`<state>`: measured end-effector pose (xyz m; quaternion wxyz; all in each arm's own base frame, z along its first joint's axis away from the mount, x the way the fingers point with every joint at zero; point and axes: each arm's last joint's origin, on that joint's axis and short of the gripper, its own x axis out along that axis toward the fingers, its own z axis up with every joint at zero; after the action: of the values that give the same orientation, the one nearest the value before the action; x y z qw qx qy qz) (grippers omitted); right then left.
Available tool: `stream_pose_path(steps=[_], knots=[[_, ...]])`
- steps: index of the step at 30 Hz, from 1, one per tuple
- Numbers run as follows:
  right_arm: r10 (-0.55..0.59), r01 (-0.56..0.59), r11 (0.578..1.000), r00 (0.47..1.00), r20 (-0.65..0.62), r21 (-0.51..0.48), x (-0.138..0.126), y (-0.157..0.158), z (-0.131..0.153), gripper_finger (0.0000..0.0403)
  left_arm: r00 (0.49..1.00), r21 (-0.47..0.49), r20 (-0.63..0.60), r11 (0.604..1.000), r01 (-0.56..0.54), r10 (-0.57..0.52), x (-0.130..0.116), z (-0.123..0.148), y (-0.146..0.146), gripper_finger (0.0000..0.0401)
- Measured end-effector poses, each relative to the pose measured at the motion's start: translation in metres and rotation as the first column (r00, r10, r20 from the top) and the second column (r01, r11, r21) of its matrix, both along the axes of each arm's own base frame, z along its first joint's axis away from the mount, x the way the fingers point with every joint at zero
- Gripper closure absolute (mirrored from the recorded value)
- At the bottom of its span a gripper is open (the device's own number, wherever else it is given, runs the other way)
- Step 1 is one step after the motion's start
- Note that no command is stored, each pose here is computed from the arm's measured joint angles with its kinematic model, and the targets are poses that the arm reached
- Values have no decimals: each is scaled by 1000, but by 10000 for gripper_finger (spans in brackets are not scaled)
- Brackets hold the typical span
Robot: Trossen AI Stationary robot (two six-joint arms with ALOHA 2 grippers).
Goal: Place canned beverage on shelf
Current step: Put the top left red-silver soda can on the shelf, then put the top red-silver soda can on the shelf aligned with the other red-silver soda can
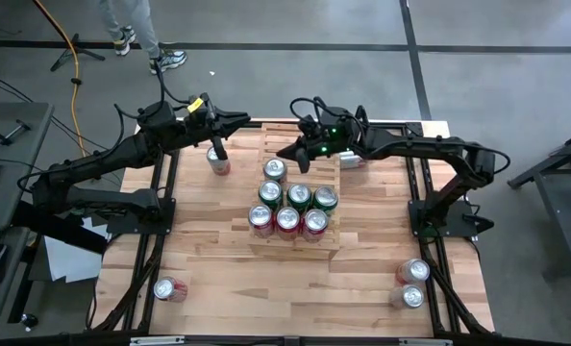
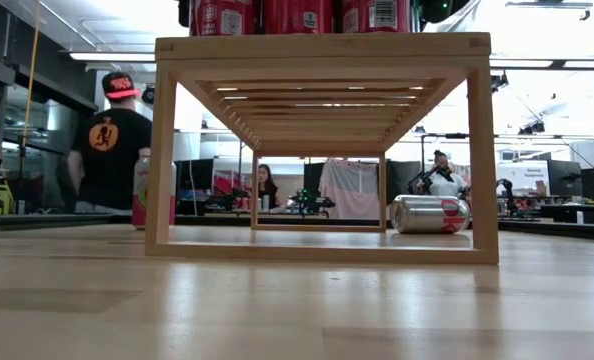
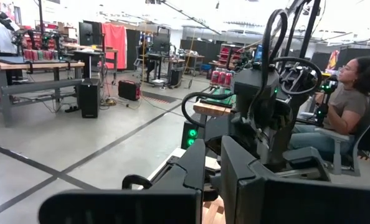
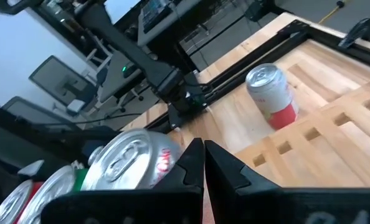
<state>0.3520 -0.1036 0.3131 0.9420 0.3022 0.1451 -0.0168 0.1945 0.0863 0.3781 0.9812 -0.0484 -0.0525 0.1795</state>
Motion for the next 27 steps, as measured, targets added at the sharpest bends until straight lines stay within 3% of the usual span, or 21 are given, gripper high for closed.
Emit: stream_pose_path(steps=[14, 23, 27], knots=[[66, -66, 998, 998, 9, -16, 1, 6, 0, 403, 1000, 8, -3, 1000, -1, 1, 0, 0, 0, 401], [-16, 18, 999, 999, 42, -29, -13, -22, 10, 403, 1000, -2, 1, 1000, 1, -1, 0, 0, 0, 401], [-34, 39, 996, 998, 60, -84, -26, -29, 21, 403, 1000, -13, -10, 1000, 1, -1, 0, -1, 0, 401]])
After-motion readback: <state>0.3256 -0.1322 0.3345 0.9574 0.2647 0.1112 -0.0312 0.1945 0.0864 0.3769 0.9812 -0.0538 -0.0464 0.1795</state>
